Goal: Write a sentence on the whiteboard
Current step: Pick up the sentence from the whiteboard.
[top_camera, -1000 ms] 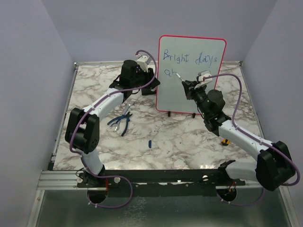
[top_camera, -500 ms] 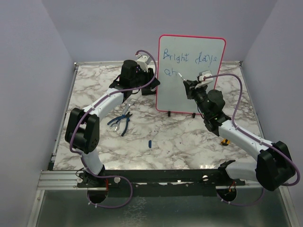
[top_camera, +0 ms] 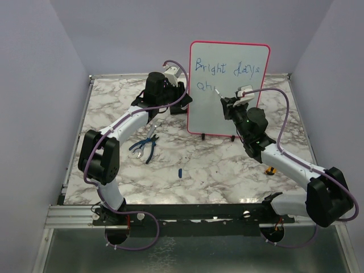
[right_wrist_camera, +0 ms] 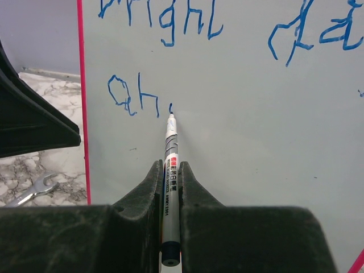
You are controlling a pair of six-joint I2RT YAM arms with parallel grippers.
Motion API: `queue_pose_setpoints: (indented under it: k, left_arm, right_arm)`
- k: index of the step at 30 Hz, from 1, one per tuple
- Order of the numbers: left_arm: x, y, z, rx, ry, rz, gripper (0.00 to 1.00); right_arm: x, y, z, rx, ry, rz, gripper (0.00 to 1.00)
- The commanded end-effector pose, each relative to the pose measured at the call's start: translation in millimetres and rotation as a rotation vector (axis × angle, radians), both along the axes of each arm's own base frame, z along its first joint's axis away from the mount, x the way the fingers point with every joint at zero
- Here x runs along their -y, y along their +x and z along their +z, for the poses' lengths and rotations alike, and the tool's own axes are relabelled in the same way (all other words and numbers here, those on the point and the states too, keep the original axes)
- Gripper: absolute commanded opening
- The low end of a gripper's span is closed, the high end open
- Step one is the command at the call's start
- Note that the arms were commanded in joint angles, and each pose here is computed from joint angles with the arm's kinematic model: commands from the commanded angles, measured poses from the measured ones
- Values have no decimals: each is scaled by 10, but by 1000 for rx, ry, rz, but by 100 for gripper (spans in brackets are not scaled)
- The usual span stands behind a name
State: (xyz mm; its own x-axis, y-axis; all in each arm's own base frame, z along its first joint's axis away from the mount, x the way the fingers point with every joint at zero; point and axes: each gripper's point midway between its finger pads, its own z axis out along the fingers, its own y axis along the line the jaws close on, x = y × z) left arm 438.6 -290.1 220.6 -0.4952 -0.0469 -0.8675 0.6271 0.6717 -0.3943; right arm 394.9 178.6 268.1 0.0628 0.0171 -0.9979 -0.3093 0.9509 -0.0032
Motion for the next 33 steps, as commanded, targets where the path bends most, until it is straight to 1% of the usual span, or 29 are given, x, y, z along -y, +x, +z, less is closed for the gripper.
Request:
queue_pose_setpoints:
  k: [1,10,22,33]
  left_arm:
    - [-2,-62,140,29,-6,-11,36]
    - [-1,-64,148,31,-6,-13,36]
    - [-4,-60,144,31,-6,-12,36]
    - [1,-63,161,33,-8,-14,36]
  right_arm:
    - [68,43,27,0,4,-47,1]
    - [133,45,76,16,3,-78,1]
    - [66,99,252,60,0,-57,1]
    - [-55,129,118,23,-16,-4,1]
